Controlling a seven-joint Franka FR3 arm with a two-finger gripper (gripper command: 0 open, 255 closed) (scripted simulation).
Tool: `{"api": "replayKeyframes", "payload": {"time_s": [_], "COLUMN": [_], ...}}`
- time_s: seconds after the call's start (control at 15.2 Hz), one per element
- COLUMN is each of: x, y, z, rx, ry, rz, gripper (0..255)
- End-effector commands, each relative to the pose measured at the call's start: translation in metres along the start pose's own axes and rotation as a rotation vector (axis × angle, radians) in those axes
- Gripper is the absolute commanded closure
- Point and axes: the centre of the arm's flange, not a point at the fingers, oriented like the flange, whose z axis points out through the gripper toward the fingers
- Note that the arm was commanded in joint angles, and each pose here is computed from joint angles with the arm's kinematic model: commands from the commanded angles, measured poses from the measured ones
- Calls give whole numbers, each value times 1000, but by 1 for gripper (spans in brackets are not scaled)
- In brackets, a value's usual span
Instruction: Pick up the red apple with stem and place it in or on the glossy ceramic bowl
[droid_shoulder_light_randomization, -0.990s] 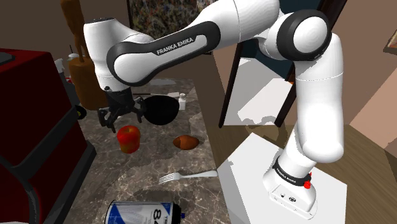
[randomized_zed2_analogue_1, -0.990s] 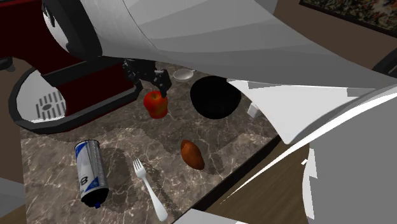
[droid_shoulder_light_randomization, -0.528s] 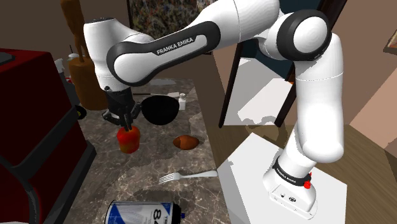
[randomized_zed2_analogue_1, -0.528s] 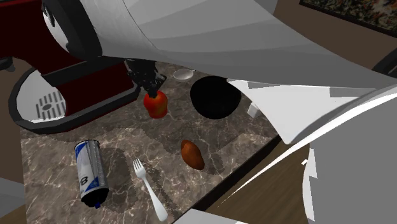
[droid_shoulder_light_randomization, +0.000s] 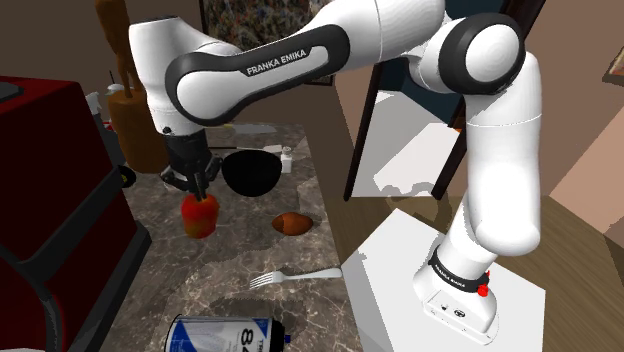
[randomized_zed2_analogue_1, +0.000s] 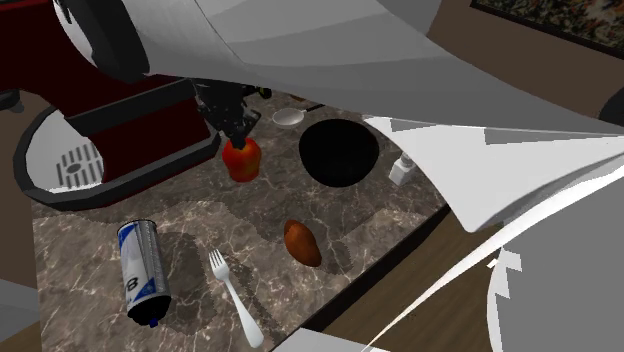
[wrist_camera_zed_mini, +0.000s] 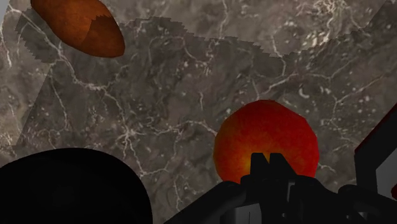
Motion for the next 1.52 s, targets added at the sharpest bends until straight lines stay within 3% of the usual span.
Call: {"api": "replayKeyframes", "payload": {"time_s": [0.0, 1.45], "x": [0, -2], "y": [-1, 4], "z": [-10, -126], "rx": [0, 0], "ry": [0, 0], "rz": [0, 0], "gripper": [255, 255]}}
